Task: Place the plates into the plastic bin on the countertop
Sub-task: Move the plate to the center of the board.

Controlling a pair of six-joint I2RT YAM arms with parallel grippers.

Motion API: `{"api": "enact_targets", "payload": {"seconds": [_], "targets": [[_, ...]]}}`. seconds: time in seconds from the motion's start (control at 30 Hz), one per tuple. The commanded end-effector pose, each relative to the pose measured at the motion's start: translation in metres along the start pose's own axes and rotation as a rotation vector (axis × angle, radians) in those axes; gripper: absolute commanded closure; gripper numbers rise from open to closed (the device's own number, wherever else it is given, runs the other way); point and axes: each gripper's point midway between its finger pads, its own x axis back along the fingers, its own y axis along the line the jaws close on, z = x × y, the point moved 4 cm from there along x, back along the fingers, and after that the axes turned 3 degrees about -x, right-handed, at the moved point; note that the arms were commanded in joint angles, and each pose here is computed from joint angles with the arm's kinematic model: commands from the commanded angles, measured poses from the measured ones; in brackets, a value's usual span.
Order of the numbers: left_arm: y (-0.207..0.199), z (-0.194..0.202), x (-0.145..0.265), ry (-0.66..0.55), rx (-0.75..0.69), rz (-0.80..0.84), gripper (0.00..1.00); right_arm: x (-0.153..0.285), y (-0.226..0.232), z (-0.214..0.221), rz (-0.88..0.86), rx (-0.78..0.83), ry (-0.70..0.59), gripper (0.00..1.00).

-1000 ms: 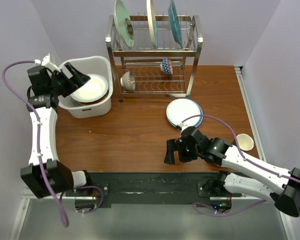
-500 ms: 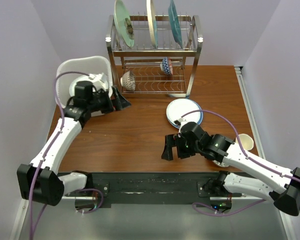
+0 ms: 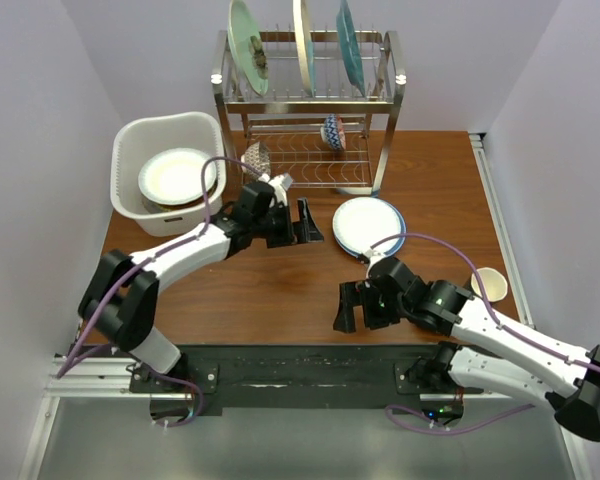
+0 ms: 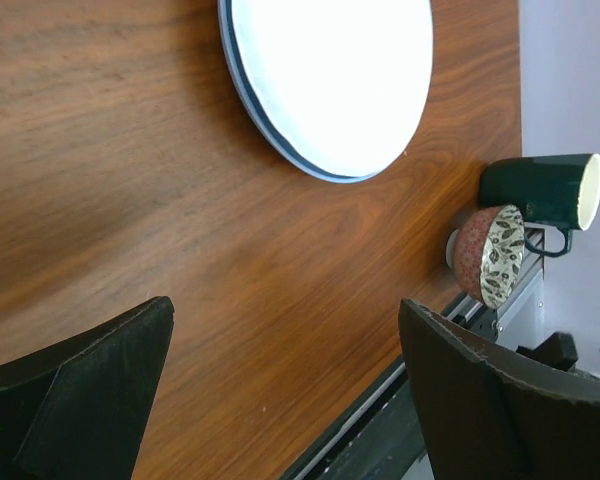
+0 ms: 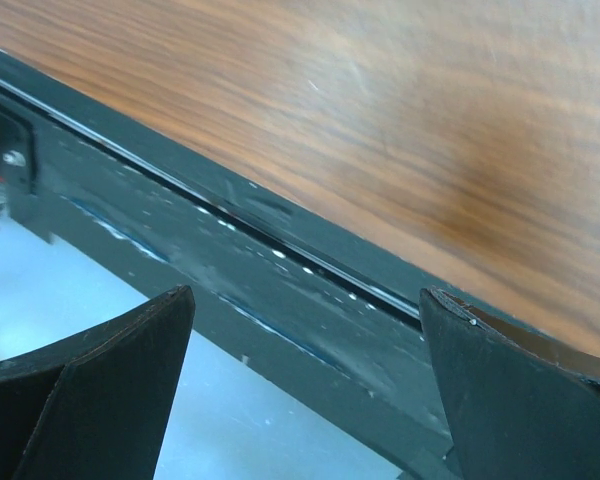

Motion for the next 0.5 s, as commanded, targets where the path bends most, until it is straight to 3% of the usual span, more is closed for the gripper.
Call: {"api": "enact_targets", "payload": {"seconds": [0.0,0.47], "targets": [[-0.031,-0.031,-0.021,-0.114,0.020,0.094,0.01,-0.004,-0.007,0.016,-0.019,-0.061,0.028,0.01],[-0.034,-0.031,-0.073,-0.074,0.095,0.134,0.06,-0.008,-0.028,0.039,0.003,-0.100,0.059,0.01]]}}
